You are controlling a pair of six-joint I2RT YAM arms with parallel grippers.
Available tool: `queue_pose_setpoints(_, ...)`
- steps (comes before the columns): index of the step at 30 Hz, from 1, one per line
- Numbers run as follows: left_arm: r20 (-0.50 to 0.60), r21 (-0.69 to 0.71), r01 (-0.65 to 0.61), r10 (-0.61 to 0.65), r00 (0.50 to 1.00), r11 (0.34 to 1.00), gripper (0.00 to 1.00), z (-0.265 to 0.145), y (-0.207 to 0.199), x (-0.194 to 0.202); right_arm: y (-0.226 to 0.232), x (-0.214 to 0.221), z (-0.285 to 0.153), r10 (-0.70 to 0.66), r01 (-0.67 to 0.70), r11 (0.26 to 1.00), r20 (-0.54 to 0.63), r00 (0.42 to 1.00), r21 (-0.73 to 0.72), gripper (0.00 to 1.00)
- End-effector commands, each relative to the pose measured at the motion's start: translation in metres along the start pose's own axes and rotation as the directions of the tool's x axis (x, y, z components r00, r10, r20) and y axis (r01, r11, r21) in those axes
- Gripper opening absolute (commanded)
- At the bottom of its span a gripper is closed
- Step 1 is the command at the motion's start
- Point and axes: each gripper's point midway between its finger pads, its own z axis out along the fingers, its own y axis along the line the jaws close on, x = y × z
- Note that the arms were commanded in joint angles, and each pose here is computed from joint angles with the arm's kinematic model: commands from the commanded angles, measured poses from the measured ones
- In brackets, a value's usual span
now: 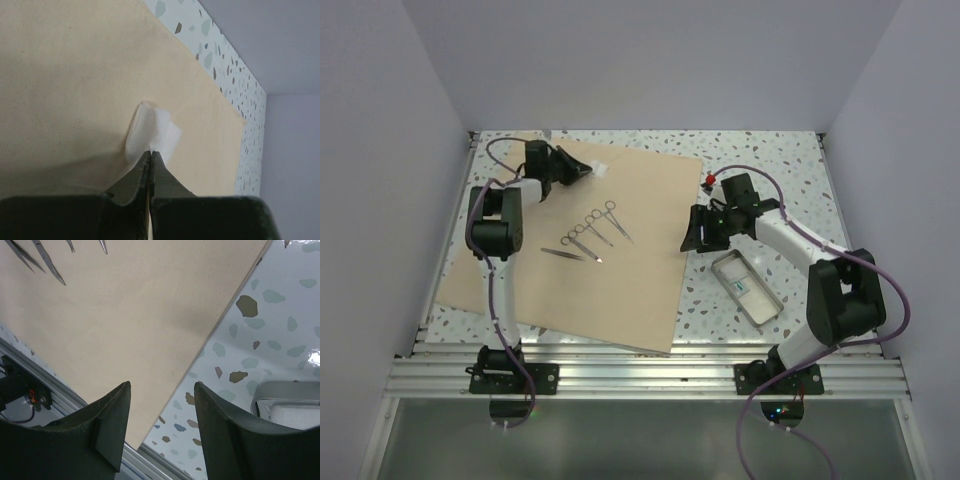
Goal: Prepare the surgical pack
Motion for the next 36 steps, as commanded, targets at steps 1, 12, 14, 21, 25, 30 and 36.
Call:
queue_pose_setpoints(1, 0.016, 0.001, -0.028, 0.028, 0.999, 1.0, 0.0, 0.004, 0.003, -0.008, 0.006, -0.005, 0.003, -0.011, 0.011, 1.0, 0.013, 1.0, -0.027, 0.57)
queue_pose_setpoints(12, 0.039, -0.034, -0.067, 0.068, 0.997, 0.997, 0.0, 0.001, 0.007, -0.017, 0.005, -0.005, 0.006, -0.002, 0.002, 1.0, 0.008, 1.0, -0.026, 0.57)
queue_pose_setpoints(14, 0.042, -0.032, -0.066, 0.068, 0.997, 0.997, 0.0, 0.0, 0.006, -0.02, 0.005, -0.006, 0.005, -0.002, 0.002, 1.0, 0.013, 1.0, -0.028, 0.57)
queue_pose_setpoints(21, 0.062, -0.035, -0.082, 0.084, 0.995, 0.996, 0.0, -0.002, 0.003, -0.033, 0.004, -0.004, 0.006, 0.004, -0.003, 1.0, 0.008, 1.0, -0.026, 0.57)
queue_pose_setpoints(25, 0.056, -0.036, -0.079, 0.081, 0.995, 0.996, 0.07, -0.001, 0.004, -0.034, 0.005, -0.003, 0.006, 0.005, -0.005, 1.0, 0.008, 1.0, -0.029, 0.57)
queue_pose_setpoints(30, 0.043, -0.034, -0.077, 0.078, 0.996, 0.996, 0.26, -0.002, 0.003, -0.031, 0.005, -0.003, 0.006, 0.003, -0.003, 0.999, 0.009, 1.0, -0.033, 0.57)
queue_pose_setpoints(36, 0.055, -0.045, -0.106, 0.109, 0.993, 0.993, 0.47, -0.013, -0.002, -0.032, 0.005, -0.001, 0.007, 0.008, -0.008, 0.999, 0.008, 1.0, -0.036, 0.57)
